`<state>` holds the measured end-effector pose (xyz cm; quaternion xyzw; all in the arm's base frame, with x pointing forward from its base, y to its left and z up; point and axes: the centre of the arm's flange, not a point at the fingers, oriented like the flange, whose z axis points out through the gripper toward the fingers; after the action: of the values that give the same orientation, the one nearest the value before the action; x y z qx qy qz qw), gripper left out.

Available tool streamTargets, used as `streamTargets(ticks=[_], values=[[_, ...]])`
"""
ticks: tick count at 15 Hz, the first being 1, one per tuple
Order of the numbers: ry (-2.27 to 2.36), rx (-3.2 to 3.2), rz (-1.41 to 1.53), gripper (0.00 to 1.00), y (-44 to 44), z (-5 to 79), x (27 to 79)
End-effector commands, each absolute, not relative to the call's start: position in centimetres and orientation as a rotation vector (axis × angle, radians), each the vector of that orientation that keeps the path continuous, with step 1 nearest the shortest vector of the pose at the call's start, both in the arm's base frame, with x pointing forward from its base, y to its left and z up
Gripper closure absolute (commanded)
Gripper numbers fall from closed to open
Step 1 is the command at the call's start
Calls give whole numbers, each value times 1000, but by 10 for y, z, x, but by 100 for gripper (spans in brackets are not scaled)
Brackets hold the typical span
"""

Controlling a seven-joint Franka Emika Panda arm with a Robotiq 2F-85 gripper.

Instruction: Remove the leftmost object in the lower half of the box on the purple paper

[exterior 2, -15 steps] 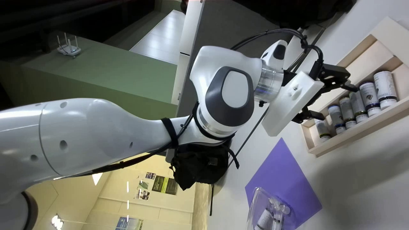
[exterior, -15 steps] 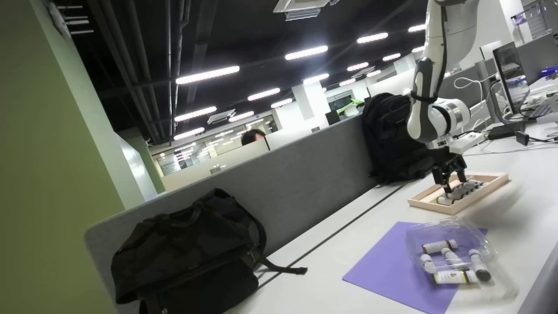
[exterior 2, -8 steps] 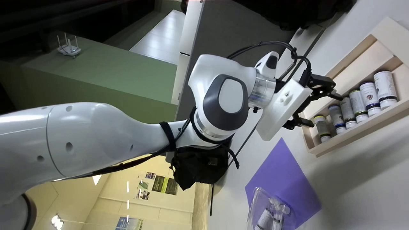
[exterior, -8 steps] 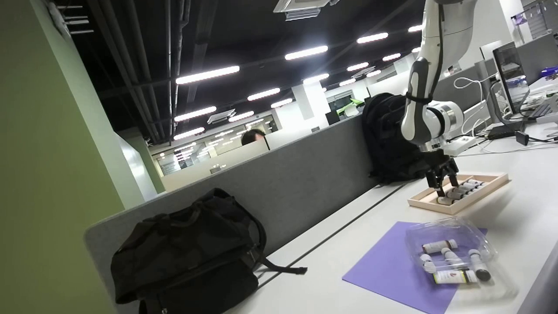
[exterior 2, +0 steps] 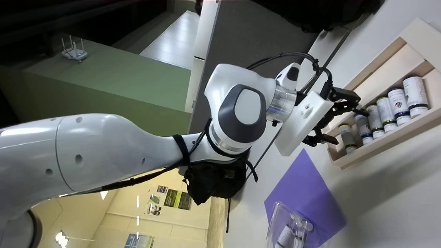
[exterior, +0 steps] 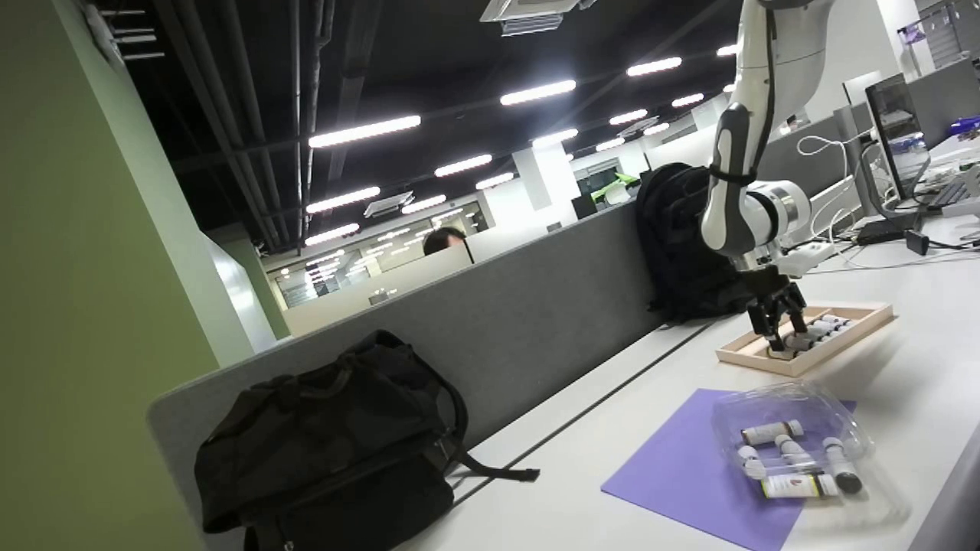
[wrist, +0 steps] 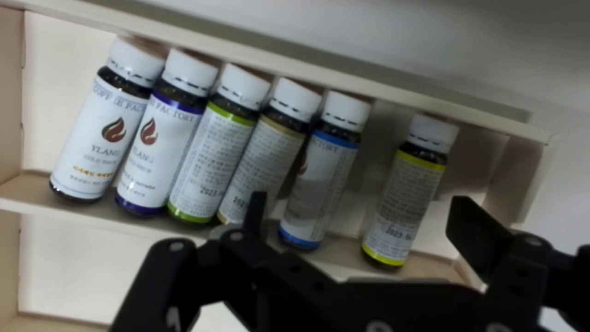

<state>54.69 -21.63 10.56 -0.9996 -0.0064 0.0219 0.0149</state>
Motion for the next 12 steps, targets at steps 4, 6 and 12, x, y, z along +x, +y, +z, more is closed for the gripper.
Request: streamTargets(ticks=[4, 6, 12], values=[[-93, -3207, 171, 25, -207, 111, 552], [-124, -3226, 201, 32, -203, 112, 552], [-193, -3241, 211, 12, -191, 120, 554]])
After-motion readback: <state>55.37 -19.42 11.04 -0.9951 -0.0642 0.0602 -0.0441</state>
